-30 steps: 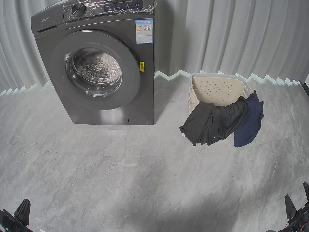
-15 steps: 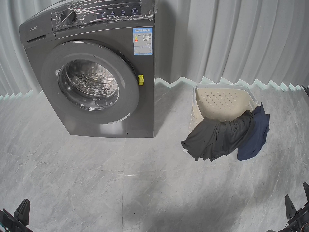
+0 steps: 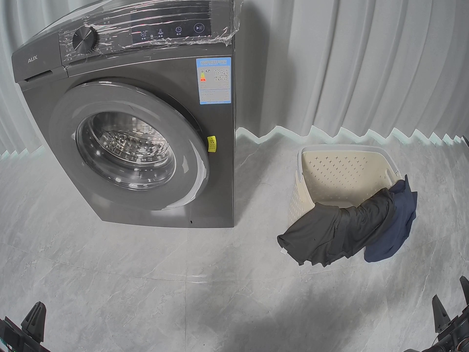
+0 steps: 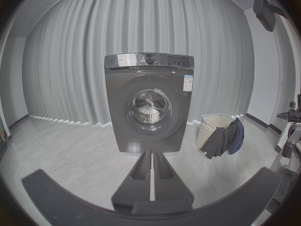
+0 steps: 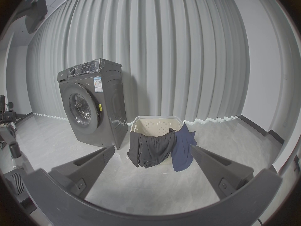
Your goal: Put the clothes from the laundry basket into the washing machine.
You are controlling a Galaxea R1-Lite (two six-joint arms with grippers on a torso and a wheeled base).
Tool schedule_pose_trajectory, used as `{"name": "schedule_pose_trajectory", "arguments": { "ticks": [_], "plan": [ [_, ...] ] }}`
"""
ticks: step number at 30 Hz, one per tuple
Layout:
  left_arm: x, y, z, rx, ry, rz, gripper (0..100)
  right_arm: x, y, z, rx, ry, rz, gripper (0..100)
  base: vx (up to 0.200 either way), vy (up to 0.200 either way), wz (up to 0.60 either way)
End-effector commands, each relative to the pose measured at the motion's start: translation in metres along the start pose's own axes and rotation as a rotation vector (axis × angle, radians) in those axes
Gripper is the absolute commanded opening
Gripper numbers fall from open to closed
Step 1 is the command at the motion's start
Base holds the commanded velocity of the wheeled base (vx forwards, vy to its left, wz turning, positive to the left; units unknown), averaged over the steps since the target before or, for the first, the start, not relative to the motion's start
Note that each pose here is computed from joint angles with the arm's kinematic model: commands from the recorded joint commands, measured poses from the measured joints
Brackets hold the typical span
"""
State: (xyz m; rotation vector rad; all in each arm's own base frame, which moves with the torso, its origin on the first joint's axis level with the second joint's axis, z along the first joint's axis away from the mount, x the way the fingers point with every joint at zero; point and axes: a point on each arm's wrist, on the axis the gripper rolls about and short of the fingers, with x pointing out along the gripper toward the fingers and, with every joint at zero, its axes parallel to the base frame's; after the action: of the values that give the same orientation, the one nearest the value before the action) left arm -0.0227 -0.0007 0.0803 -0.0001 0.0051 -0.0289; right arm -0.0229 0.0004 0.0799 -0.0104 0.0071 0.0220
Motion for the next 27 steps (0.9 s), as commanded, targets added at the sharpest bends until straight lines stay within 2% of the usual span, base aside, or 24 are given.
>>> {"name": "schedule_pose_trajectory", "arguments": {
  "ticks": [1,4,27],
  "plan": [
    [-0.0002,0.0,-0.0049,0.003,-0.002,0.0,0,0.0003,0.0001,-0.0043,0.0,0.005,0.0,100,0.0,0.0,0.0],
    [-0.0002,0.0,-0.0049,0.002,-0.002,0.001,0,0.0003,0.0001,-0.0043,0.0,0.005,0.0,100,0.0,0.0,0.0],
    [-0.0002,0.0,-0.0049,0.002,-0.002,0.001,0,0.0003,0.0001,-0.0043,0.0,0.005,0.0,100,0.0,-0.2,0.0]
  ]
}}
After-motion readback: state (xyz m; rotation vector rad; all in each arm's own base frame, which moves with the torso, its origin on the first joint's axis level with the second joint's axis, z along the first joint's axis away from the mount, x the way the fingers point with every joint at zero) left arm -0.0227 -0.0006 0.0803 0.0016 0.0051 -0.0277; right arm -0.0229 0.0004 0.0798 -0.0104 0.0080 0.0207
